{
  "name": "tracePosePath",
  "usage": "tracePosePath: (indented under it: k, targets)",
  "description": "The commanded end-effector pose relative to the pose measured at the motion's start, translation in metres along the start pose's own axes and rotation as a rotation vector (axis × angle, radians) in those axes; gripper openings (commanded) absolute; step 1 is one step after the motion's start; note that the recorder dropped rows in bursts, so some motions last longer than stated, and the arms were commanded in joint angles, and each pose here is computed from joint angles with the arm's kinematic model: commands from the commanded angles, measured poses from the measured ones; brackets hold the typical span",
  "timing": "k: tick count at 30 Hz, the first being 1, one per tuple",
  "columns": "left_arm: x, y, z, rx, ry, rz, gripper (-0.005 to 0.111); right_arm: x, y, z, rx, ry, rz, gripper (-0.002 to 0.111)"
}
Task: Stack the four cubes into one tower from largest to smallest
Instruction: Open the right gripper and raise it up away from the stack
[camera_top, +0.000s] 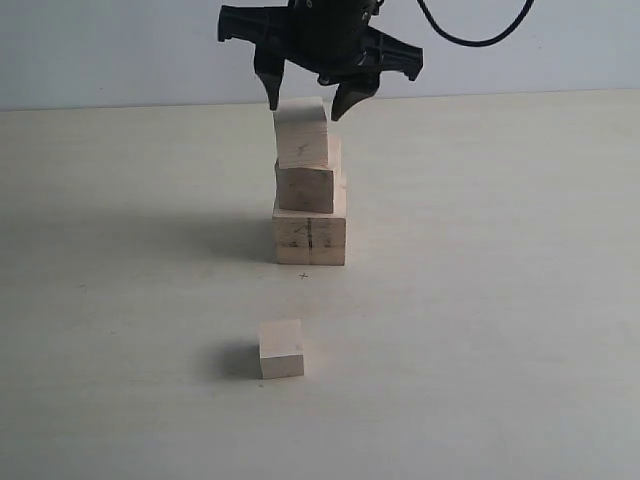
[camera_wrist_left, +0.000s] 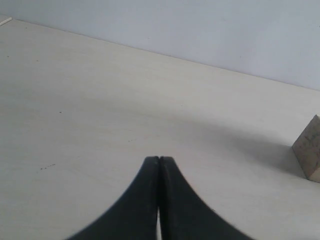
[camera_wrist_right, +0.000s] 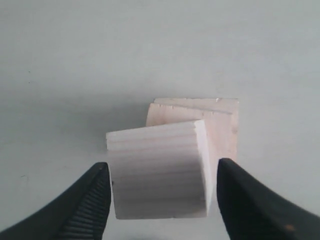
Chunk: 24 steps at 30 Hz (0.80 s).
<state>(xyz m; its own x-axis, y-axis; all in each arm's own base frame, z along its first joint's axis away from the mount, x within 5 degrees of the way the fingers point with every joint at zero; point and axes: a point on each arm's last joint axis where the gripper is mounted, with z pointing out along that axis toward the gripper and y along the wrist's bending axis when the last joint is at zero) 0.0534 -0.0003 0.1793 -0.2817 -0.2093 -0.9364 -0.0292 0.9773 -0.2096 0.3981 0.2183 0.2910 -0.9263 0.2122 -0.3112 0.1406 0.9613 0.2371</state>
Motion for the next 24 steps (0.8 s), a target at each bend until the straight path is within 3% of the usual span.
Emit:
tracePosePath:
  k: [1, 7, 9, 12, 15, 18, 24]
  targets:
    - [-0.002, -0.001, -0.001, 0.010, -0.016, -0.004, 0.000, -0.004, -0.007, -0.034, 0.021, -0.083, -0.098, 0.060]
    - [-0.002, -0.001, -0.001, 0.010, -0.016, -0.004, 0.000, -0.010, -0.016, -0.060, 0.097, -0.193, -0.211, 0.055]
    - [-0.002, -0.001, -0.001, 0.009, -0.017, -0.001, 0.000, -0.015, -0.021, -0.061, 0.146, -0.226, -0.226, 0.043]
    - [-0.001, 0.000, -0.001, 0.000, -0.013, 0.019, 0.000, -0.021, -0.028, -0.061, 0.164, -0.241, -0.254, 0.016]
    - [-0.001, 0.000, -0.001, 0.000, -0.013, 0.019, 0.000, -0.031, -0.040, -0.061, 0.154, -0.238, -0.272, 0.000]
    - [-0.001, 0.000, -0.001, 0.000, -0.013, 0.019, 0.000, -0.041, -0.056, -0.057, 0.066, -0.182, -0.274, 0.000]
    - [-0.002, 0.002, -0.001, -0.018, -0.020, 0.068, 0.000, -0.060, -0.098, -0.036, -0.231, 0.026, -0.215, 0.000]
